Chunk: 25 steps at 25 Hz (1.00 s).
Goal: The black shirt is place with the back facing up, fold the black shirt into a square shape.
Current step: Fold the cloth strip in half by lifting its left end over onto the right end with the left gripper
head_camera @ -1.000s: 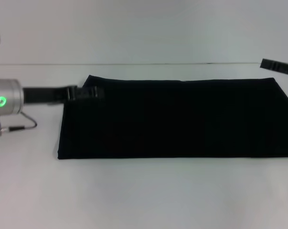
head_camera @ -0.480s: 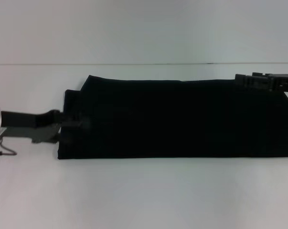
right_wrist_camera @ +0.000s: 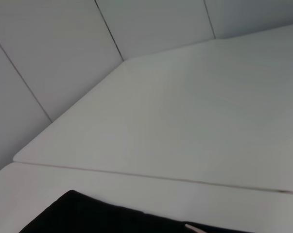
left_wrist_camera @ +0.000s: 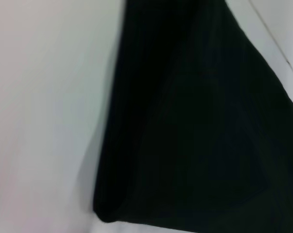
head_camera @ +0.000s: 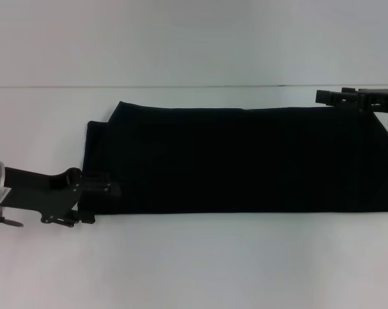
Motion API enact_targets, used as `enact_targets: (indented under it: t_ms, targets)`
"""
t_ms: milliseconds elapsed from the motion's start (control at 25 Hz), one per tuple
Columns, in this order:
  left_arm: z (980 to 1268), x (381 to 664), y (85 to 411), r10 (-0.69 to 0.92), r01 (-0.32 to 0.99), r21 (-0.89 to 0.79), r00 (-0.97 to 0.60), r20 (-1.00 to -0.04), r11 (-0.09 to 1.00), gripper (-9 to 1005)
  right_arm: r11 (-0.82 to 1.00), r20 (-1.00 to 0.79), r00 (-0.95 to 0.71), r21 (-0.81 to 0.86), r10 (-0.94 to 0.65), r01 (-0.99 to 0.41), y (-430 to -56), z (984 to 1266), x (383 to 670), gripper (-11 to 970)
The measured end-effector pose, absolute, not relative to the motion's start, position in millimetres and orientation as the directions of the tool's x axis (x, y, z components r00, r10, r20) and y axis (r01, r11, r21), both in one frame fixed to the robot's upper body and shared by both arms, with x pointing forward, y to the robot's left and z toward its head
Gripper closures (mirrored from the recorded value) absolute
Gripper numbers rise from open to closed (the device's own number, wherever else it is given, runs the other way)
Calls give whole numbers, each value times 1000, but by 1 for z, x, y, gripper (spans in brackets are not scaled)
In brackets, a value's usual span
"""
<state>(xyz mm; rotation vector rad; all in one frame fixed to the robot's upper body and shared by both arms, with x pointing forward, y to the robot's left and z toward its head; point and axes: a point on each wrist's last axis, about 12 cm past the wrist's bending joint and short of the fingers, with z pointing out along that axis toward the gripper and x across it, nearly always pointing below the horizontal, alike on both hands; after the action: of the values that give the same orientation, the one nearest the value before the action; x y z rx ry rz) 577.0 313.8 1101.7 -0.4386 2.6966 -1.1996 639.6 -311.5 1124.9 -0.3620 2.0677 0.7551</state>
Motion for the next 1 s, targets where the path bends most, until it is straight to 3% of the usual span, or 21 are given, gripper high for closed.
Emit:
enact_targets:
  t_ms: [640,1000]
  targets:
    - [1087,576,313,-503,-435,-730,-852,146,526,111,791,-832,-553,365,41,-490,-315,1128,643,83]
    - [1079,576,315,-541,-471,-713,-827,152,519,111,795,-837,-545,356,38,-491,-317,1130,645,88]
